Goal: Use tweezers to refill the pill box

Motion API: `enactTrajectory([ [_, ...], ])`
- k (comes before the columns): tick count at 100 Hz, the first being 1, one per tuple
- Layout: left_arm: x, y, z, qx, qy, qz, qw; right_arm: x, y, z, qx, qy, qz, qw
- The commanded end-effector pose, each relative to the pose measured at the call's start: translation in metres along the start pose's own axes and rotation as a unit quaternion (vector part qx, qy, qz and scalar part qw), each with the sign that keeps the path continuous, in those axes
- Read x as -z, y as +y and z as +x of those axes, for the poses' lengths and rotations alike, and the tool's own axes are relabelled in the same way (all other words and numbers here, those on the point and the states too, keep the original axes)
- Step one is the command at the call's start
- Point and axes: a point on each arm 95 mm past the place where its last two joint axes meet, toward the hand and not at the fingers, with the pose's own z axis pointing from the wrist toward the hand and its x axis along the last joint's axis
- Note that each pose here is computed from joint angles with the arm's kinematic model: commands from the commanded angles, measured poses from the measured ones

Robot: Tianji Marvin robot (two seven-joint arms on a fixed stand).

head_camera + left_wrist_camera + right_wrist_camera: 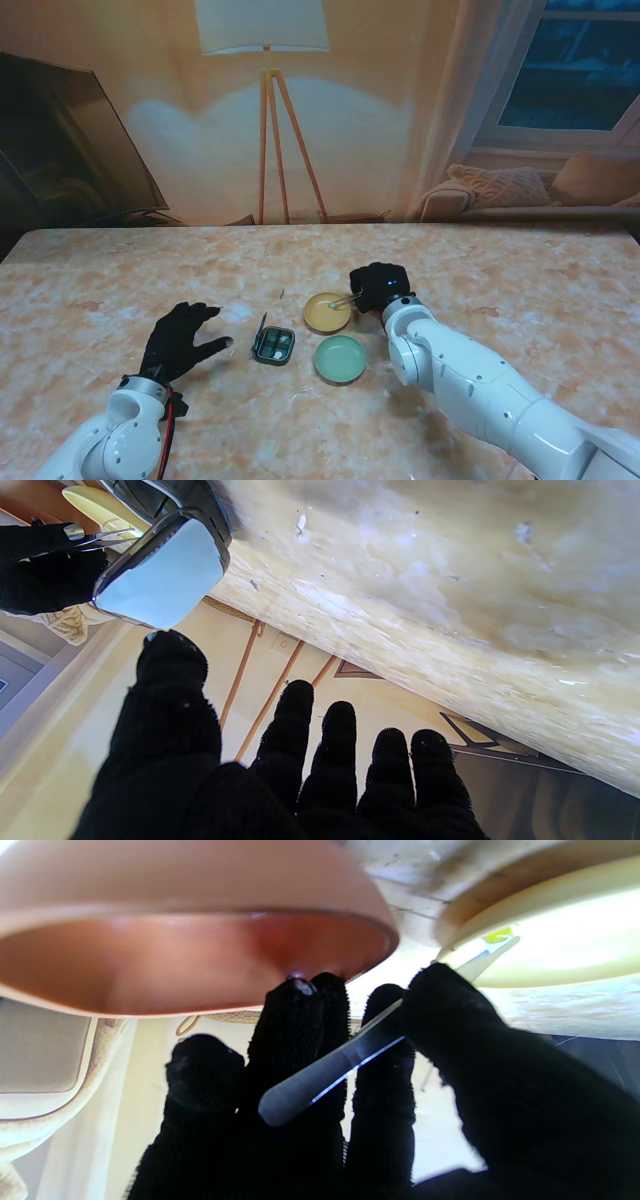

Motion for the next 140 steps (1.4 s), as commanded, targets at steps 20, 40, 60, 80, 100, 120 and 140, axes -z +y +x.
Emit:
enactTrajectory([
  [20,0.001,0.003,0.001,0.000,0.002,-0.007,1.0000,-0.002,-0.001,0.008,0.002,0.004,0.011,0.9999],
  [40,0.001,0.002,0.000,-0.002,0.002,-0.004,1.0000,-0.002,-0.002,0.009,0.011,0.008,0.018,0.9997],
  [60,0.001,0.002,0.000,-0.002,0.002,-0.003,1.0000,-0.003,-0.003,0.011,0.013,0.008,0.016,0.9997],
  [80,0.001,0.002,0.000,-0.003,0.002,-0.002,1.0000,-0.003,-0.003,0.012,0.021,0.019,0.014,0.9995],
  [100,0.002,0.002,-0.001,-0.004,0.002,-0.002,1.0000,-0.002,-0.003,0.013,0.025,0.027,0.009,0.9993],
  [120,0.002,0.002,-0.001,-0.004,0.001,-0.003,1.0000,-0.001,0.000,0.012,0.027,0.031,0.002,0.9991],
  [140,0.003,0.002,0.000,-0.003,0.001,-0.004,1.0000,0.002,0.007,0.008,0.029,0.034,-0.004,0.9990],
])
